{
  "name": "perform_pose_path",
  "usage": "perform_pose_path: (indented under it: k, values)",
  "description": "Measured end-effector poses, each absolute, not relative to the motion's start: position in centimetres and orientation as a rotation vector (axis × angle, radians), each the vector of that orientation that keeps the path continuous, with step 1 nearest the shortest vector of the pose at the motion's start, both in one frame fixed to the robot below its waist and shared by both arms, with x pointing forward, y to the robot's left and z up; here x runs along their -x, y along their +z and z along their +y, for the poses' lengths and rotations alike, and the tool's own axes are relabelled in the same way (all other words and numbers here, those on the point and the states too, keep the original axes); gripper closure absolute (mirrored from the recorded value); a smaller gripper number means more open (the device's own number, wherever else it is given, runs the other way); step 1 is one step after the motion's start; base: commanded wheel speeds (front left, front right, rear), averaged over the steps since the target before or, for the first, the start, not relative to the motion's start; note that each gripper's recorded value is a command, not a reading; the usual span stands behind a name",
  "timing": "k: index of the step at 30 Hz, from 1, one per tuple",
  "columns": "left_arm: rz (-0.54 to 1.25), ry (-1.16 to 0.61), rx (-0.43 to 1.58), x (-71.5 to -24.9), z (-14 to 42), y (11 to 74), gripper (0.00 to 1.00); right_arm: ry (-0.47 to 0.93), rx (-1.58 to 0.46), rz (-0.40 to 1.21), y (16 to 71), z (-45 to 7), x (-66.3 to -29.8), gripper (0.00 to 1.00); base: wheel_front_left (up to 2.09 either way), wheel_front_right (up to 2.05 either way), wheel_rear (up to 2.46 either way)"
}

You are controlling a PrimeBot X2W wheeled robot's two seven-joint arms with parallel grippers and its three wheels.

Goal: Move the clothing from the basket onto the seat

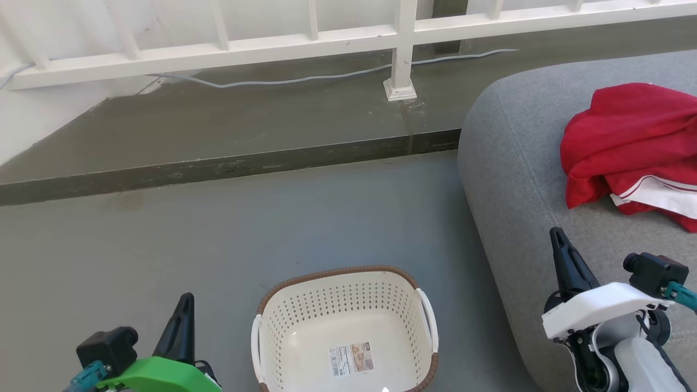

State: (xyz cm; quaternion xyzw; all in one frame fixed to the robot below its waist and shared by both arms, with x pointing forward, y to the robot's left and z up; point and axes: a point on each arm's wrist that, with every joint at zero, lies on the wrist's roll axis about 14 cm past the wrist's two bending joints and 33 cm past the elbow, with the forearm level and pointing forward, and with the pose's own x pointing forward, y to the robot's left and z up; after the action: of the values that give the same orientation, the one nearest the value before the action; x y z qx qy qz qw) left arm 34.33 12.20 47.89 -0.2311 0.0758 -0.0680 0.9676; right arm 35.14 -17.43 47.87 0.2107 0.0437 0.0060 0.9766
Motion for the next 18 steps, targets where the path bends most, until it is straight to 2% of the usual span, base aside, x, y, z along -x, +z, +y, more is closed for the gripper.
perform_pose_path:
  k: [18]
  values:
    - [0.210, -0.070, 0.689, -34.5, 13.9, 46.8, 1.00, -0.043, -0.668, 0.132, 47.0, -18.4, -35.4, 1.00, 0.00, 0.00, 0.00]
